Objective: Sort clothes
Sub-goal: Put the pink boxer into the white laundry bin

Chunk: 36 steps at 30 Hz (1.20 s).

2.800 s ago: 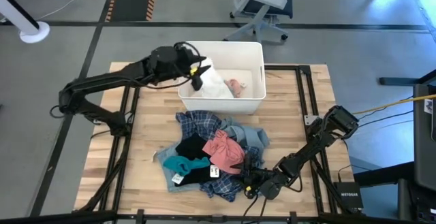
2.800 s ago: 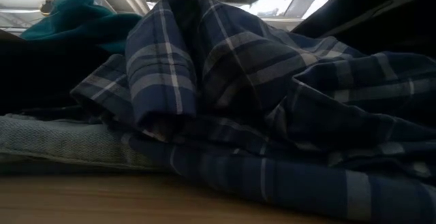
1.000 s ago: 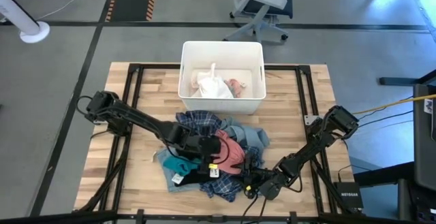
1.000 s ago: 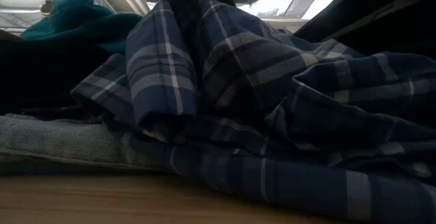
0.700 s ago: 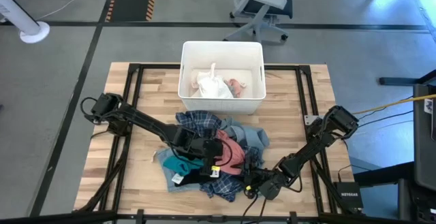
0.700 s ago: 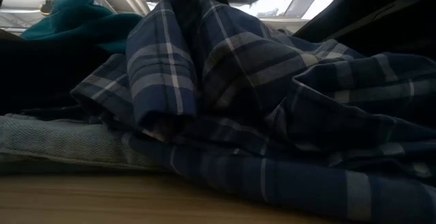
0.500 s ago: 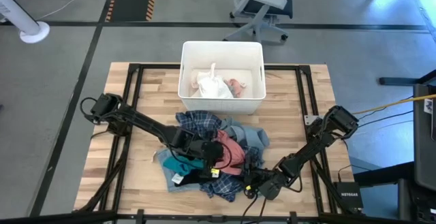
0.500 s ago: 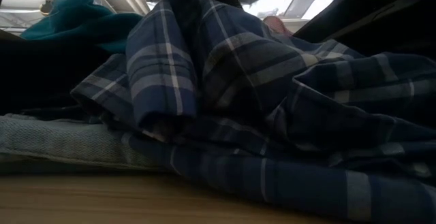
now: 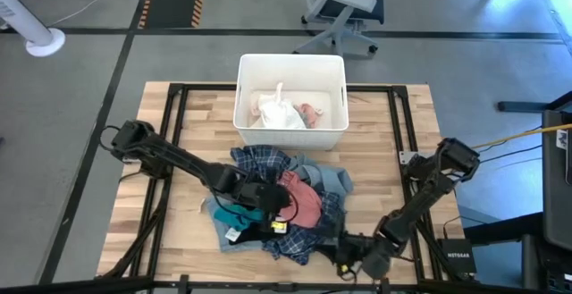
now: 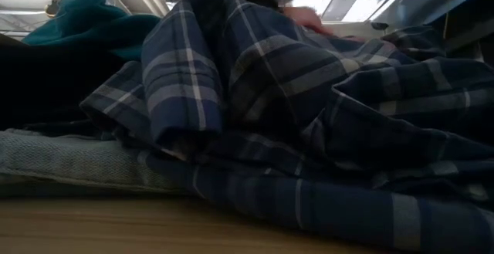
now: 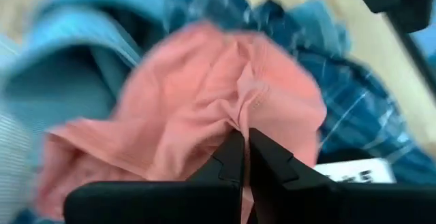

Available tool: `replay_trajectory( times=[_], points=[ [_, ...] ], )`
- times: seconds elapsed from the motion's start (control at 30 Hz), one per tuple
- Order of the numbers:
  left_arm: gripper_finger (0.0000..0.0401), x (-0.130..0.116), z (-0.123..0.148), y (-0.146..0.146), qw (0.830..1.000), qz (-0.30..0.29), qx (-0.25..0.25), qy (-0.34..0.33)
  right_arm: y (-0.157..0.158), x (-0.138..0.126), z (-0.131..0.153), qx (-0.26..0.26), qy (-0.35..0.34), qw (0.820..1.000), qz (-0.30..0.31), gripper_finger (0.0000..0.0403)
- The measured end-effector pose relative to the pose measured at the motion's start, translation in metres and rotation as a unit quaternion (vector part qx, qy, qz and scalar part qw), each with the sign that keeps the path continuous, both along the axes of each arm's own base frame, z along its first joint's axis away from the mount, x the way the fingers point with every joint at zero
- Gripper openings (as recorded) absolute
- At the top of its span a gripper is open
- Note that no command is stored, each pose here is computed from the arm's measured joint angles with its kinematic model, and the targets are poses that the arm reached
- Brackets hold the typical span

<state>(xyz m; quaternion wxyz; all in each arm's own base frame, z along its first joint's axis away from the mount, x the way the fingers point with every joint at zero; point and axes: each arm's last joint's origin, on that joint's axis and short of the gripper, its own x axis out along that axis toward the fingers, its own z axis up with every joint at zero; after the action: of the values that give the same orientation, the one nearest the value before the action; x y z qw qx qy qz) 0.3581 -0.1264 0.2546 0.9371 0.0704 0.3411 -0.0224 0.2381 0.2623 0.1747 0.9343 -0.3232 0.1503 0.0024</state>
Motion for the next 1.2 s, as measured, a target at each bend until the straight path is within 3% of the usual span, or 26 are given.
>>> replay_trajectory(
  times=[0.23,0.43,0.73,1.0,1.2],
  points=[
    [0.0004,-0.026,0.061,0.016,0.993,0.039,0.036,-0.105,0.007,-0.016,0.003,-0.043,-0.030,0.997,-0.053,0.0232],
    [0.0005,-0.048,0.116,0.036,0.971,0.062,0.049,-0.227,0.004,-0.014,0.002,-0.042,-0.030,0.997,-0.066,0.0232],
    [0.0006,-0.076,0.172,0.089,0.915,0.153,0.117,-0.353,0.003,-0.015,0.000,-0.036,-0.025,0.997,-0.066,0.0232],
    [0.0007,-0.090,0.192,0.139,0.874,0.232,0.173,-0.389,-0.001,-0.011,-0.001,-0.032,-0.023,0.996,-0.076,0.0232],
    [0.0007,-0.105,0.213,0.164,0.819,0.283,0.196,-0.459,-0.003,-0.008,-0.003,-0.032,-0.014,0.997,-0.074,0.0232]
  ],
)
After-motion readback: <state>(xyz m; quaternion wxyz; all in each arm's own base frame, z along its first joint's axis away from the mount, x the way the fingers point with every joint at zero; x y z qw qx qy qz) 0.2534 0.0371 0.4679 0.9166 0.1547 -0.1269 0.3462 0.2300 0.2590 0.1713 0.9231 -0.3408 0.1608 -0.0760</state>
